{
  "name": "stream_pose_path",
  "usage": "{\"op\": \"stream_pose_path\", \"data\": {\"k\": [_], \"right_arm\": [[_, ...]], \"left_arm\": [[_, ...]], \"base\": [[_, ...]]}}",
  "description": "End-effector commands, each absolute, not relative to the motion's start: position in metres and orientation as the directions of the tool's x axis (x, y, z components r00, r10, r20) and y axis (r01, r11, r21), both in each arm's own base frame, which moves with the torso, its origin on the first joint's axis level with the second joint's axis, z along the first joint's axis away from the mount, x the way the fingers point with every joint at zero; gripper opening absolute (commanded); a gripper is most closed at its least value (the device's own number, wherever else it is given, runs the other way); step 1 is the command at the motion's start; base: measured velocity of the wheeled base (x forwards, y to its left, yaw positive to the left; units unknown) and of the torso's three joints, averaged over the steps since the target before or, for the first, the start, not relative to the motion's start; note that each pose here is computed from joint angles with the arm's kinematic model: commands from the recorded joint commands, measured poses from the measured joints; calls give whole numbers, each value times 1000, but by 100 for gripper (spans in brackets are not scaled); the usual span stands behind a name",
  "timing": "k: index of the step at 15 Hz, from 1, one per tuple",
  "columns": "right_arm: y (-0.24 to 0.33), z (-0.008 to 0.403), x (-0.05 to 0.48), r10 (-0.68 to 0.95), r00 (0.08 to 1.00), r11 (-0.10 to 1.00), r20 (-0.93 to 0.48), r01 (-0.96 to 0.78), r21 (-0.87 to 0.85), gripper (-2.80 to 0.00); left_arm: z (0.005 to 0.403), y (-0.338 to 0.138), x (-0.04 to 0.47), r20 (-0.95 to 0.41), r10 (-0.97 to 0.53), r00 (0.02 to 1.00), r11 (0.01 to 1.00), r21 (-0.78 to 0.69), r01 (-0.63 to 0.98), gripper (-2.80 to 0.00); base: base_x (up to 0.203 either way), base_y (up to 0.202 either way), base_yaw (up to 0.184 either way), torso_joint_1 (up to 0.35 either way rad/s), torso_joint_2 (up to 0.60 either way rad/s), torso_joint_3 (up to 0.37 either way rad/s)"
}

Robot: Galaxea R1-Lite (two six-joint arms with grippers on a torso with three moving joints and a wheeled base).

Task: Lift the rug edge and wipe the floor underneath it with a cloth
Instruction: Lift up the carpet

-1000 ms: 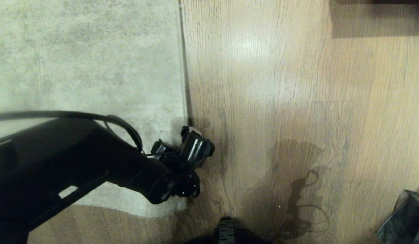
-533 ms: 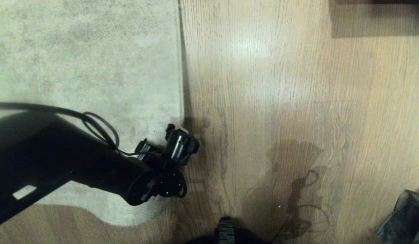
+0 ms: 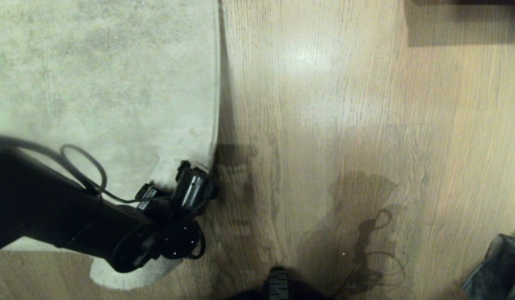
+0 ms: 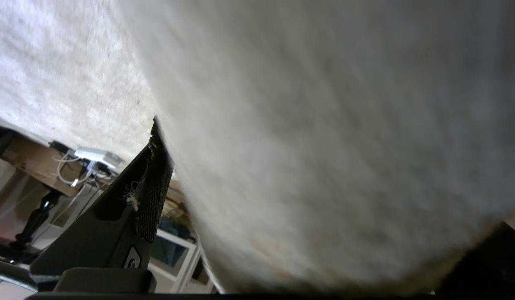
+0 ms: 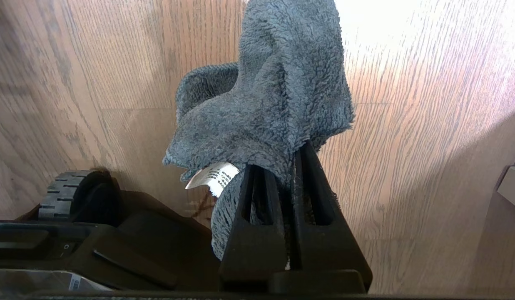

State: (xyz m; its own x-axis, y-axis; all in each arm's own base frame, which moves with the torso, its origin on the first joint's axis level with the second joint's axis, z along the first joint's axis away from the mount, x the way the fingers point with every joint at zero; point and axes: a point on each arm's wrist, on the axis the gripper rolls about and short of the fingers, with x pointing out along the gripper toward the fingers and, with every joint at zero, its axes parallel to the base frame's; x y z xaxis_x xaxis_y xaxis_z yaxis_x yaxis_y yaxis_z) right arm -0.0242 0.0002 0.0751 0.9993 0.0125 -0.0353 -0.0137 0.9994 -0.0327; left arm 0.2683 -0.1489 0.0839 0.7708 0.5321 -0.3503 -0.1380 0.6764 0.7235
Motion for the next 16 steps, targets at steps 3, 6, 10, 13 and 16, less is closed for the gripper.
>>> {"op": "stream_pose_path", "data": {"k": [3, 6, 10, 13, 16], "right_arm": [[0, 75, -24, 12, 999, 999, -35, -13, -33, -280], [0, 75, -24, 14, 999, 999, -35, -15, -33, -280], [0, 75, -24, 12, 999, 999, -35, -13, -33, -280], [0, 75, -24, 14, 999, 999, -35, -15, -33, -280], [0, 75, -24, 13, 999, 999, -34, -14, -33, -280]], "left_arm": [[82, -133, 247, -359, 547, 756, 660, 740, -126, 0], [78, -126, 232, -371, 546, 751, 650, 753, -101, 0], [74, -130, 211, -380, 513, 770, 635, 771, -43, 0], [83, -133, 204, -362, 490, 793, 640, 767, -46, 0], [93, -137, 199, -348, 461, 816, 661, 748, -55, 0]], "base": [[0, 0, 0, 0, 0, 0], [0, 0, 0, 0, 0, 0], [0, 0, 0, 0, 0, 0], [0, 0, 0, 0, 0, 0], [0, 0, 0, 0, 0, 0]]}}
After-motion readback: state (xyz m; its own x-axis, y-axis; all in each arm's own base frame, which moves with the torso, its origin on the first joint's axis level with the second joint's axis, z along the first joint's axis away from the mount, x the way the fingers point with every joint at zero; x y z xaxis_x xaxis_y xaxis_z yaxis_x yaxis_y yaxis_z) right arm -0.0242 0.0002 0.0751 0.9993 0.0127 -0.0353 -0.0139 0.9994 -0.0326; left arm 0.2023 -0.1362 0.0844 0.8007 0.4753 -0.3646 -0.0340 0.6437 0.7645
